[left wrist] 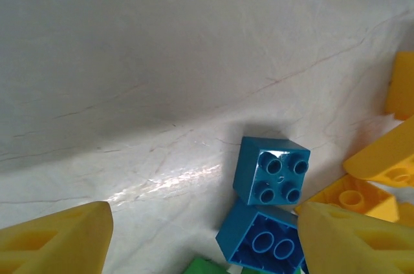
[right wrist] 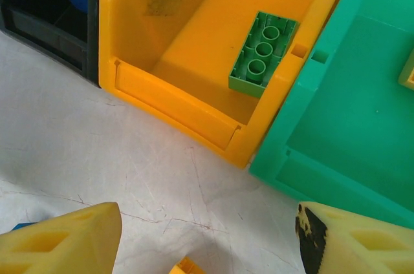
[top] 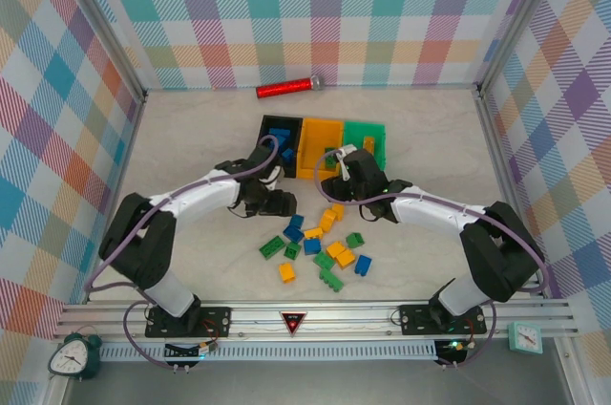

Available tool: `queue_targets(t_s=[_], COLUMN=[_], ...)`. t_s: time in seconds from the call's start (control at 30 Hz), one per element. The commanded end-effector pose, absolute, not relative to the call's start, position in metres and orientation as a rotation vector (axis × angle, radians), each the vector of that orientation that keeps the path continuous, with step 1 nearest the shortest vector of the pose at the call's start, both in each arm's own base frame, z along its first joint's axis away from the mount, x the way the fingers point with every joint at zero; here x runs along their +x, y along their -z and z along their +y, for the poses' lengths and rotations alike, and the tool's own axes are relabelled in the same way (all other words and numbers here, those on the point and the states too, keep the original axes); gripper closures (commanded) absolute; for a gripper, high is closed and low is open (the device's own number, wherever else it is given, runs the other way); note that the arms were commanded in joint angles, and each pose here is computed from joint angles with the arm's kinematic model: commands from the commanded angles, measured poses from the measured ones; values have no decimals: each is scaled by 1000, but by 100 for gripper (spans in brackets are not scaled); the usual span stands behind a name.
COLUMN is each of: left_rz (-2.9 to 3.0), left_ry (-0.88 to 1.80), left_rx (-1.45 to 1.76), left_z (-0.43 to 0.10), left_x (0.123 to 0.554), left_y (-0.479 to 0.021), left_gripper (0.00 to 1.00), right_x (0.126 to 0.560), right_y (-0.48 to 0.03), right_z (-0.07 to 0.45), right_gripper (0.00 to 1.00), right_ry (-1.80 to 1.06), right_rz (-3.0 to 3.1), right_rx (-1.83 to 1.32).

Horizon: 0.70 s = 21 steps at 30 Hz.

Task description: Sort the legos into containers by color

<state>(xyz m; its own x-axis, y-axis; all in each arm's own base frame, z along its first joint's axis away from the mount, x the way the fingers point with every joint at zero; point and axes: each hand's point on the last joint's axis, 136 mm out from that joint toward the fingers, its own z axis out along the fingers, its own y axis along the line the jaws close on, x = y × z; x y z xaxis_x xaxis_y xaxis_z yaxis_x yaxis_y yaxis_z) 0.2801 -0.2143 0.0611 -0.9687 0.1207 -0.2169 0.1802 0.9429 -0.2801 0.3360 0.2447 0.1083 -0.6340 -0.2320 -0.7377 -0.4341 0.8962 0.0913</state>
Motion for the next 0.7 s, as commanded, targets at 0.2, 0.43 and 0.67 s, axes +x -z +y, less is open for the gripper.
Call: queue_targets(t_s=[0.2, 0.43, 0.67], left_rz=[2961, 2989, 3035], left_ry=[320, 254, 213], left_rx=[344, 418, 497], left_z=[-237, -249, -255], left_x=[283, 281, 258], left_y=[-46, -38, -28], left_gripper=[29, 36, 42], right_x=[341, 340, 341], right_y=[-121, -123, -124], right_z=[239, 237, 235], right_gripper=[28, 28, 27], right_ry=[-323, -324, -317], right_rz=[2213, 2204, 2198], right_rx=[-406, -394, -391])
